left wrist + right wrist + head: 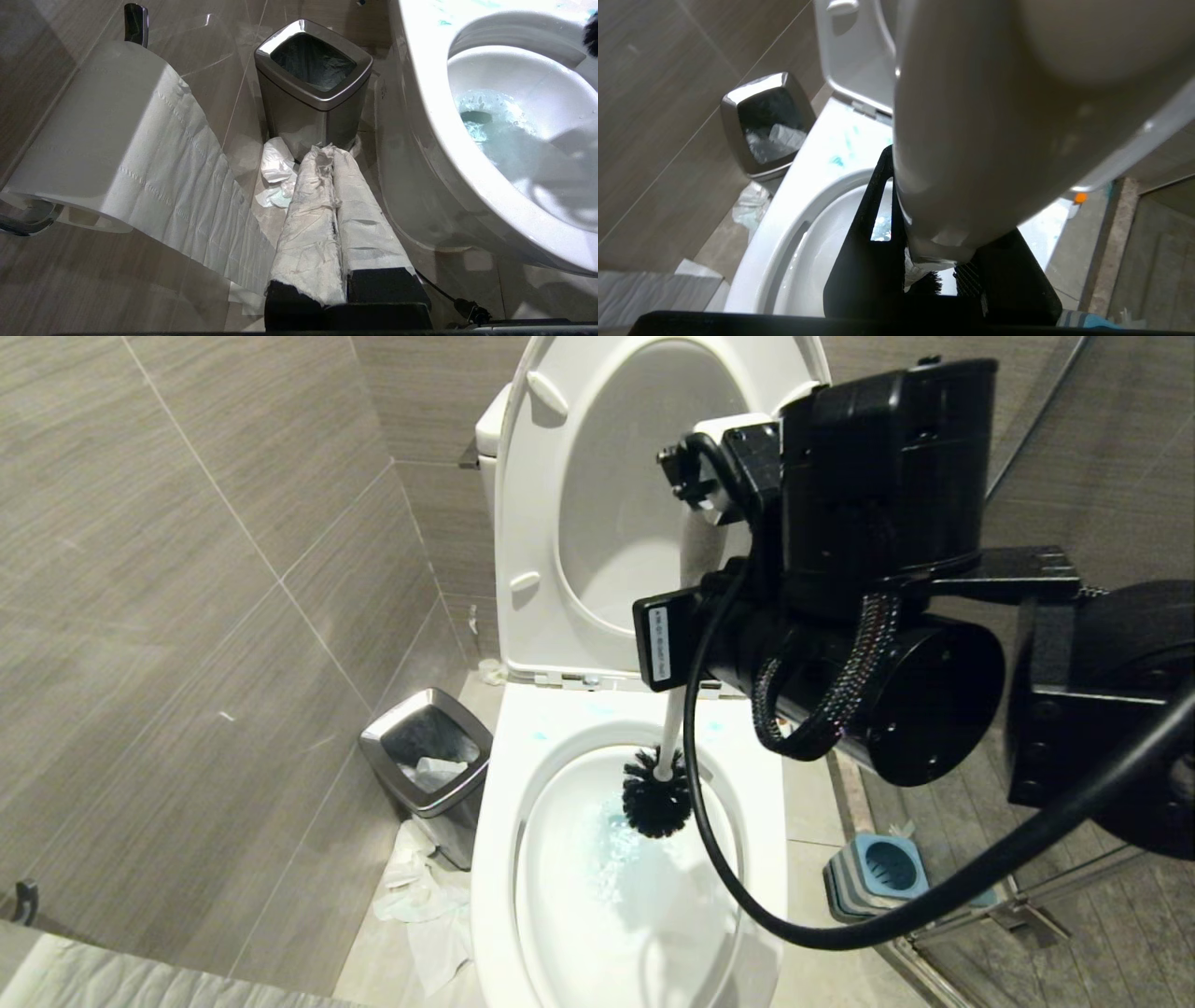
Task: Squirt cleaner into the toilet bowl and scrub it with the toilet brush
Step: Scrub the toilet bowl, then put the toilet brush back
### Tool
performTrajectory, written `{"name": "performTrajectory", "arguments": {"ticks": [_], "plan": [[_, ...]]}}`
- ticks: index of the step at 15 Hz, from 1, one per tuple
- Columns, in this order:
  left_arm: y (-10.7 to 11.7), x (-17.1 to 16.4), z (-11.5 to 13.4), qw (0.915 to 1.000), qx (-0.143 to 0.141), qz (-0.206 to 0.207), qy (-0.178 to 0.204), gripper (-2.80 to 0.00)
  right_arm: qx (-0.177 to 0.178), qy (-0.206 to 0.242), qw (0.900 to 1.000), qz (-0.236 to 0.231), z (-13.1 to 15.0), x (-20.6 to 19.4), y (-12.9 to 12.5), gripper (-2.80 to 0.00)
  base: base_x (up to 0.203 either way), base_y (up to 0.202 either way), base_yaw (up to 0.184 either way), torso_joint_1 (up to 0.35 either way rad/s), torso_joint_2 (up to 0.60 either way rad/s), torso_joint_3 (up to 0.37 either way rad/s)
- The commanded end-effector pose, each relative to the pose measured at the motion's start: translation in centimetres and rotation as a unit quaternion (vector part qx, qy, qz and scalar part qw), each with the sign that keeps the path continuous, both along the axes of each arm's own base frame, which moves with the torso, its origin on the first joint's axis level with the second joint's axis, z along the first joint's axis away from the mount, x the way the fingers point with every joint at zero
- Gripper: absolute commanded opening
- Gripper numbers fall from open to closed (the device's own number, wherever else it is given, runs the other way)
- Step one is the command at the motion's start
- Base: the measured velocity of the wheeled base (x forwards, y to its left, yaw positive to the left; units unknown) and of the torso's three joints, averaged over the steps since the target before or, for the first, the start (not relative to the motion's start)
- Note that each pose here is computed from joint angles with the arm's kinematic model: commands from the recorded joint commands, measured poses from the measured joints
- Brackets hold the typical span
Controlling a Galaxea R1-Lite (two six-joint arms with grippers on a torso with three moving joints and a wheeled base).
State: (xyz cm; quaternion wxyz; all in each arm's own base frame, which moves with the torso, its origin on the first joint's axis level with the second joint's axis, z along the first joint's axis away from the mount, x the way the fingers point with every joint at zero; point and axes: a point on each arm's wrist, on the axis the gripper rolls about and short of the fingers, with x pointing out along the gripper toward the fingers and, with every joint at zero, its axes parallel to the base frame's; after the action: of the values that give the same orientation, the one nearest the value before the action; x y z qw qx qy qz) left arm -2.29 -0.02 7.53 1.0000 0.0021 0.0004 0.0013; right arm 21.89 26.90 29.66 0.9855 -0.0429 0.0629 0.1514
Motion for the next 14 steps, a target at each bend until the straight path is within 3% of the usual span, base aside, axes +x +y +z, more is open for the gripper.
{"name": "performTrajectory", "arguments": {"ticks": [1, 6, 14], "plan": [[0.0, 0.0, 0.0, 1.0, 0.0, 0.0, 0.001, -2.8, 0.015, -0.015, 1.0, -0.018, 1.5, 0.0, -1.9, -2.8, 0.0, 0.0, 0.0, 0.0, 0.0, 0.0], [0.0, 0.0, 0.0, 1.0, 0.0, 0.0, 0.001, -2.8, 0.013, -0.025, 0.996, -0.089, 2.3, 3.8, -7.0, -2.8, 0.0, 0.0, 0.0, 0.0, 0.0, 0.0], [0.0, 0.0, 0.0, 1.0, 0.0, 0.0, 0.001, -2.8, 0.005, -0.012, 0.986, -0.169, 1.4, 8.5, -18.8, -2.8, 0.0, 0.0, 0.0, 0.0, 0.0, 0.0]]}}
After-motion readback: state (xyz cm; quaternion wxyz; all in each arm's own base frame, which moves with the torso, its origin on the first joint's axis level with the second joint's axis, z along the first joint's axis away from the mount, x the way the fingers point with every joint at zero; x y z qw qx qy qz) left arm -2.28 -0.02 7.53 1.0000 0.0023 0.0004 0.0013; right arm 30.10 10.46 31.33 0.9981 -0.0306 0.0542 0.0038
